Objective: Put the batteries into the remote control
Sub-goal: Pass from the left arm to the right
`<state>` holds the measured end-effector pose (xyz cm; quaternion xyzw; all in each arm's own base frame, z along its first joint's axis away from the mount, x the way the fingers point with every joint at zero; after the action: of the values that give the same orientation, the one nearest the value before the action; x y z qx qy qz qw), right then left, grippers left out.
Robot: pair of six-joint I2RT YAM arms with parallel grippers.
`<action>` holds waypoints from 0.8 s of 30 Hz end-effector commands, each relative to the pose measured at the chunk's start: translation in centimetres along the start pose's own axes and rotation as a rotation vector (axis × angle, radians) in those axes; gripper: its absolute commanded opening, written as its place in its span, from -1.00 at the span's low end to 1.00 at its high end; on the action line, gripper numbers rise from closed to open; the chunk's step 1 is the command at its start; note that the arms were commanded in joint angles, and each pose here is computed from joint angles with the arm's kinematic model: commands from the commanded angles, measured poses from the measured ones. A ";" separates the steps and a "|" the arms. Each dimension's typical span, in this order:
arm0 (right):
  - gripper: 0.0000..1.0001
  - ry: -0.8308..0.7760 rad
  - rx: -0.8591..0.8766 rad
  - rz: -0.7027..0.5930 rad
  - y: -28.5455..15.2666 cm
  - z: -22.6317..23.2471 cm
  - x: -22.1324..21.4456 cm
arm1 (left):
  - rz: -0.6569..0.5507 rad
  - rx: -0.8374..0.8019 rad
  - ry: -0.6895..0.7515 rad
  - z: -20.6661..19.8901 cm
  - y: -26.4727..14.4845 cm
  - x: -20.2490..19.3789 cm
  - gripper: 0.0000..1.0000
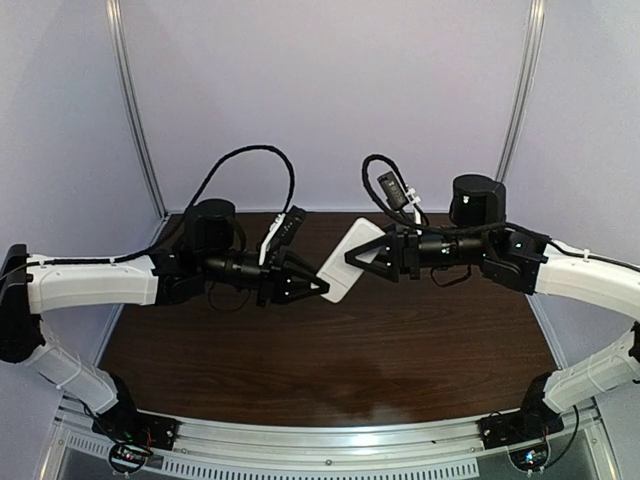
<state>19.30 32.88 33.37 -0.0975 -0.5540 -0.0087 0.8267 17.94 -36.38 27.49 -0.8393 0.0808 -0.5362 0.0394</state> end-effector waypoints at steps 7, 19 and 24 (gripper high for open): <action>-0.16 0.063 0.012 -0.020 0.6 -0.8 -0.9 | -0.037 -0.091 -0.025 -0.1 1.0 1.2 -1.00; -0.76 0.238 0.100 -0.082 0.7 -2.8 -2.4 | -0.021 -0.126 -0.136 2.0 1.3 0.3 -1.00; -1.00 0.315 0.115 -0.112 0.6 -3.7 -2.6 | -0.009 -0.085 -0.186 3.5 1.6 -0.3 -0.96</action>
<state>21.33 32.81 28.76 -0.0500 -0.4665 -0.0242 0.8828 19.28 -37.53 24.08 -0.8999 0.1259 -0.4171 0.0204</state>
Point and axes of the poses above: each gripper's point midway between its finger pads, its own y axis out along the fingers, its own z axis along the line the jaws close on, x = y × z, the point moved 3 cm from there along -y, back along the fingers, and after that the axes turned 6 degrees about -y, right-handed, at the moved point
